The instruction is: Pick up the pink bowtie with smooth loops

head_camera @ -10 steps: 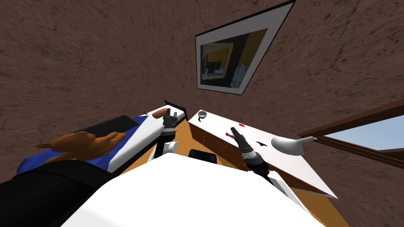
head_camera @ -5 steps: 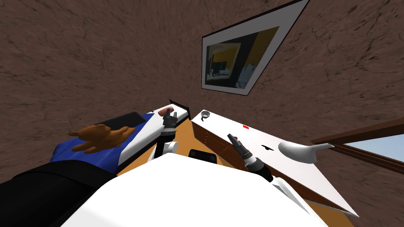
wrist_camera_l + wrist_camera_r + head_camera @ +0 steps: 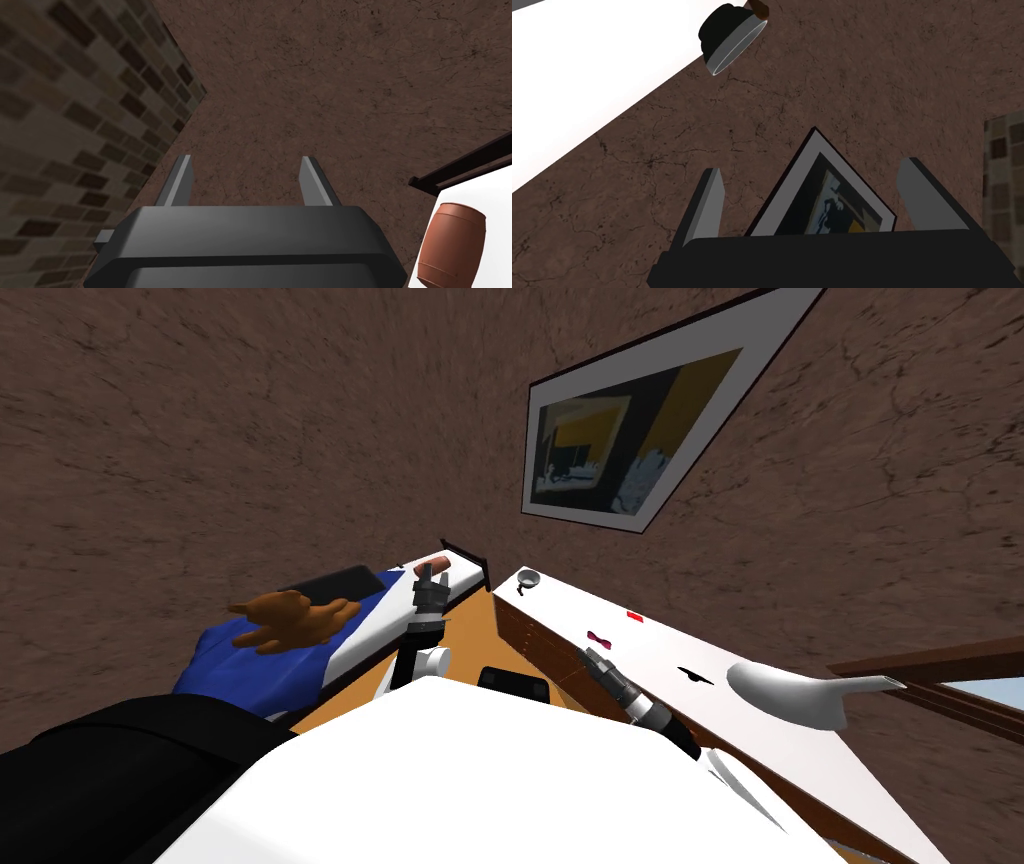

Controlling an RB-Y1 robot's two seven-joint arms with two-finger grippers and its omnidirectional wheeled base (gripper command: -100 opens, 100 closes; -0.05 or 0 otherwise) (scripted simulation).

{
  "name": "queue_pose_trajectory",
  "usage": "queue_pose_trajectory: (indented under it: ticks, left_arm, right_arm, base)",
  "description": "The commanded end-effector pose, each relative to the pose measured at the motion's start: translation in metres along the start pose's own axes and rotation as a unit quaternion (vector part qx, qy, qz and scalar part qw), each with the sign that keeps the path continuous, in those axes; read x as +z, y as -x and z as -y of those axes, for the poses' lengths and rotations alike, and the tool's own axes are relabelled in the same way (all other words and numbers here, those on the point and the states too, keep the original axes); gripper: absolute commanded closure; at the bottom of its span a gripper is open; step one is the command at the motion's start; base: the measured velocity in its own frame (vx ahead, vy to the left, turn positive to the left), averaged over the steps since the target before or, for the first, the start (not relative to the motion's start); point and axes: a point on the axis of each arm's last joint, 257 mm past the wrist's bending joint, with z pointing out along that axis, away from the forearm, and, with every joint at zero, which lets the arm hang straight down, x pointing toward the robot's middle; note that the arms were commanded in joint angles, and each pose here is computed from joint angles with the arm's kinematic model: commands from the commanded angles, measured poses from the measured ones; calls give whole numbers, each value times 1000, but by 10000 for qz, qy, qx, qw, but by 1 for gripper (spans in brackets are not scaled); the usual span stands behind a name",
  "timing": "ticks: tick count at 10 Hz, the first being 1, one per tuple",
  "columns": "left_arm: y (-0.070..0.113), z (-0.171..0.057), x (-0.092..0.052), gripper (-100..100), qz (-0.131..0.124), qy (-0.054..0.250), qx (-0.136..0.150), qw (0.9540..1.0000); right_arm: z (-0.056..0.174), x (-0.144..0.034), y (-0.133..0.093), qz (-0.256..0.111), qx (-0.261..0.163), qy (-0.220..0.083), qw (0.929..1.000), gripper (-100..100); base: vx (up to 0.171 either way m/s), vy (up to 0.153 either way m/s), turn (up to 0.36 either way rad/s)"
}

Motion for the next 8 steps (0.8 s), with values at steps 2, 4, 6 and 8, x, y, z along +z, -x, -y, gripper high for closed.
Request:
queue_pose_trajectory:
  ticks: [2,4,6,8]
  left_arm:
    - [0,0,0,0,0,0,-1,10000]
    - [0,0,0,0,0,0,-1,10000]
    - [0,0,0,0,0,0,-1,10000]
    - [0,0,0,0,0,0,-1,10000]
  right_arm:
    - [28,-15,-25,-505,-305,-315,9978,-100]
    - [52,-31,-45,-920,-545,-568,9926,-100]
    - [75,-50,-62,-1330,-791,-805,9847,-100]
    - [98,-71,-77,-1731,-1043,-1027,9740,-100]
  base:
    - [-15,26,124]
    - [-7,28,130]
    - [-1,30,142]
    - [-2,33,128]
